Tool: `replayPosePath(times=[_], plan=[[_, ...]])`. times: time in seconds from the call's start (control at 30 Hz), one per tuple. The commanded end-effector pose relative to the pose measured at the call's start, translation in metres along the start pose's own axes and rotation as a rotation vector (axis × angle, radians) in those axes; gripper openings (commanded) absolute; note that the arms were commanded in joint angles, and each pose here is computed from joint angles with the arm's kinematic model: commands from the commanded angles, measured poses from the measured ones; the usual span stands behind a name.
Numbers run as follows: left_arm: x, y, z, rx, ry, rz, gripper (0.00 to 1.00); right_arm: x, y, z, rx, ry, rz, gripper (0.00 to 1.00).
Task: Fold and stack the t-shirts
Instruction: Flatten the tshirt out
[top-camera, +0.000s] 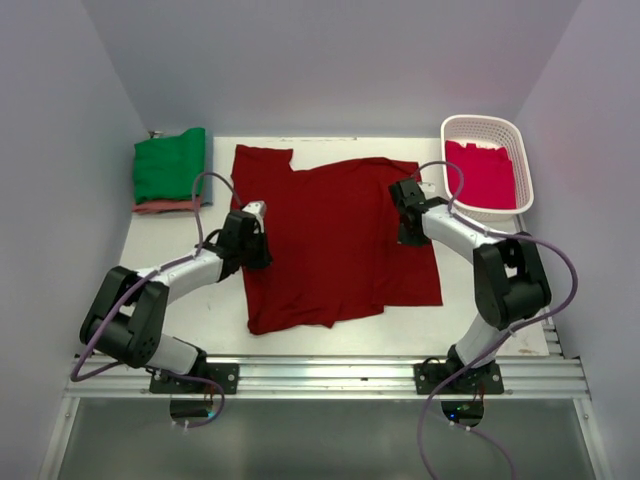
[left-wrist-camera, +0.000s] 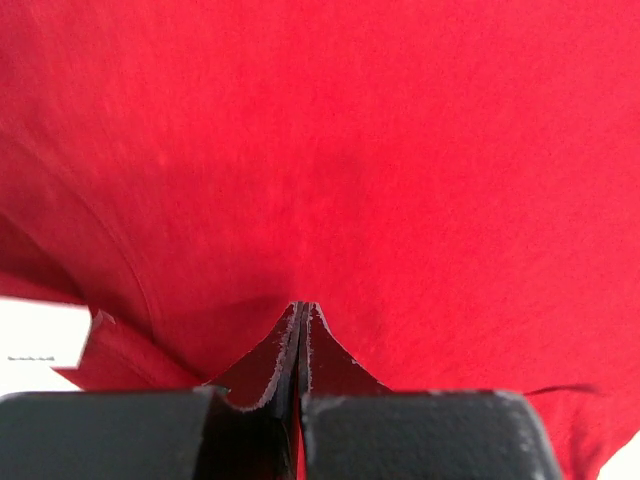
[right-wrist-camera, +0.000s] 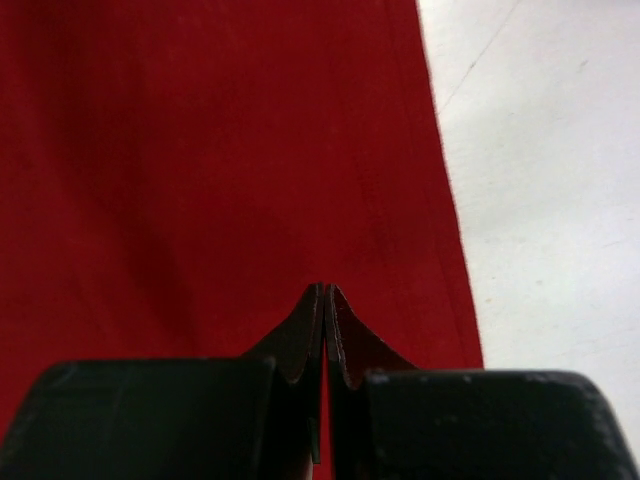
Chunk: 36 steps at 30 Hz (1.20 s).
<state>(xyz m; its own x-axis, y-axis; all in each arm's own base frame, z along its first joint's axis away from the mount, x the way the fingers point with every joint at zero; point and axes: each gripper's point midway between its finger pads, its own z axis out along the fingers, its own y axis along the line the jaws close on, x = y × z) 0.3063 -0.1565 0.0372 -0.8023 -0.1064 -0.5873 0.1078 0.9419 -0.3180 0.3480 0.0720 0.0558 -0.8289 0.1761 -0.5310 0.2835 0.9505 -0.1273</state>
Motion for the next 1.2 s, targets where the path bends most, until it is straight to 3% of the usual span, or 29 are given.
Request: replayPosePath(times=[0.0, 0.17, 0.53, 0.93, 1.17], plan=[[-0.002, 0.000, -0.001, -0.009, -0.041, -0.019, 0.00, 0.009, 0.012, 0.013, -0.030, 0.029, 0.023, 0.00], [0.010, 0.012, 0.006, -0.068, 0.004, -0.012, 0.00, 0.018, 0.004, 0.019, 0.016, 0.052, 0.007, 0.00], [0.020, 0.074, 0.003, -0.435, 0.100, 0.002, 0.00, 0.038, -0.013, 0.039, 0.158, 0.133, -0.028, 0.00], [0.018, 0.096, 0.003, -0.496, 0.136, -0.006, 0.00, 0.040, -0.046, 0.040, 0.315, 0.148, -0.057, 0.00], [-0.022, 0.087, -0.006, -0.473, 0.034, -0.030, 0.00, 0.027, -0.064, 0.015, 0.357, 0.080, -0.033, 0.01]])
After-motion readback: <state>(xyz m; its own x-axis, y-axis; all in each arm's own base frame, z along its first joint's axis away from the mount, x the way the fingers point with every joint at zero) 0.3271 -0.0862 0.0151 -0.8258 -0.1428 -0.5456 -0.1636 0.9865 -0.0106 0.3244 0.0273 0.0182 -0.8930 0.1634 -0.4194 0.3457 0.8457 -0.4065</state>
